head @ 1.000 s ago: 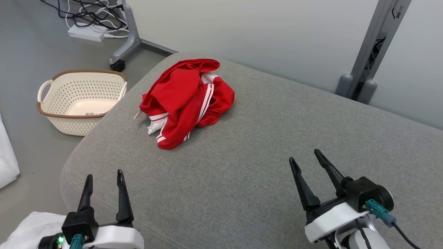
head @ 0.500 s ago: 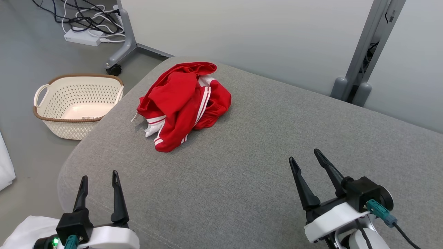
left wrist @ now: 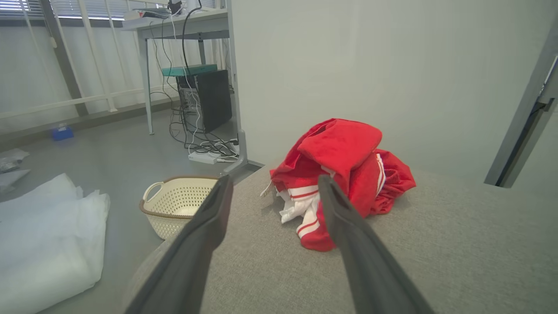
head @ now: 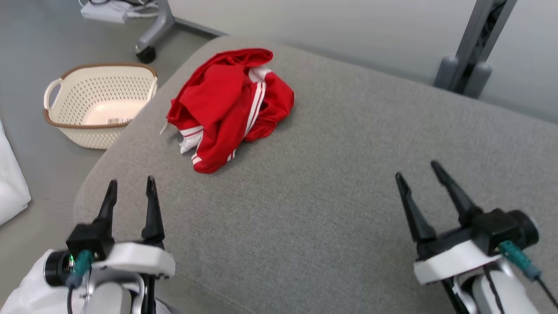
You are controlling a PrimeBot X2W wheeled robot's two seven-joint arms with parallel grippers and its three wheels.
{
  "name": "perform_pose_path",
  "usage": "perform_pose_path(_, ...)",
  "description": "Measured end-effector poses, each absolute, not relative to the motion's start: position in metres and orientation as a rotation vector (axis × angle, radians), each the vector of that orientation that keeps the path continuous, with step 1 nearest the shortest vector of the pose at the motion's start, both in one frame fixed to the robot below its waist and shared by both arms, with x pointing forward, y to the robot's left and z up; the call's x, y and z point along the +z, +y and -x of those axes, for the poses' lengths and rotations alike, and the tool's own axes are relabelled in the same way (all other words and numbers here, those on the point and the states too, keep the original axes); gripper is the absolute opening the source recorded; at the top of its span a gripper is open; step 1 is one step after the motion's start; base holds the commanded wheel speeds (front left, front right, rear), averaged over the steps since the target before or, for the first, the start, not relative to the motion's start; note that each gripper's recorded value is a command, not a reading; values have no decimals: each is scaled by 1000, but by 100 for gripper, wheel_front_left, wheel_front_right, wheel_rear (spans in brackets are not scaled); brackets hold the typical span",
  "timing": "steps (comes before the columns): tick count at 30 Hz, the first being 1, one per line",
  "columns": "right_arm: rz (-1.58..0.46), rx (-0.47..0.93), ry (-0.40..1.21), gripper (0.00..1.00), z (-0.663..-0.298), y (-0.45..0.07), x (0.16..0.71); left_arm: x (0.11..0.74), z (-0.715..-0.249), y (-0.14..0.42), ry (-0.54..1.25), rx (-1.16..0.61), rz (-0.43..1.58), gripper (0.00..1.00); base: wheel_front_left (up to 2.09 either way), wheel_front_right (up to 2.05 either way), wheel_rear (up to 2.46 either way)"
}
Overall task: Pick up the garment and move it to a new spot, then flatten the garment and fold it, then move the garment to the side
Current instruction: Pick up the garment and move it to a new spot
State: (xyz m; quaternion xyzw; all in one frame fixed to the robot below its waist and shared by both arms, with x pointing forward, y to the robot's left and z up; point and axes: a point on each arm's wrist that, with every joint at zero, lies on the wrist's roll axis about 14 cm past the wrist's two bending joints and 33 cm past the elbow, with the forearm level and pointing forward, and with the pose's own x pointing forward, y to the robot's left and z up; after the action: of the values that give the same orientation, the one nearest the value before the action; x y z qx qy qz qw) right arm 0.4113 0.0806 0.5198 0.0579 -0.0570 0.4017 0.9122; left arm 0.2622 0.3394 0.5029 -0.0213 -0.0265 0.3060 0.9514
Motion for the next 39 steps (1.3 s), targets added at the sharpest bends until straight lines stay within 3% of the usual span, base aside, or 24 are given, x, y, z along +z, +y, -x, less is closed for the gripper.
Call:
perform_pose_path(9,-135,777,-161,100,-463,63,513,498,-351,367,14,485,24,100,0,0,0)
perform_pose_path(13,-130,740,-136,100,-474,46,498,472,-402,363,199,371,32,100,0,0,0)
perform_pose_path(18,-132,707,-104,100,-479,33,483,473,-448,359,294,301,9,100,0,0,0)
perform_pose_path(33,-117,642,-57,100,-488,6,460,413,-480,347,608,244,32,100,0,0,0)
perform_pose_path(35,-116,640,-54,100,-488,5,459,411,-481,347,616,244,37,27,0,0,0)
perform_pose_path(36,-116,638,-52,100,-488,4,458,410,-481,347,619,243,40,0,0,0,0)
perform_pose_path(39,-115,636,-51,100,-487,4,459,410,-481,347,609,249,53,0,0,0,0)
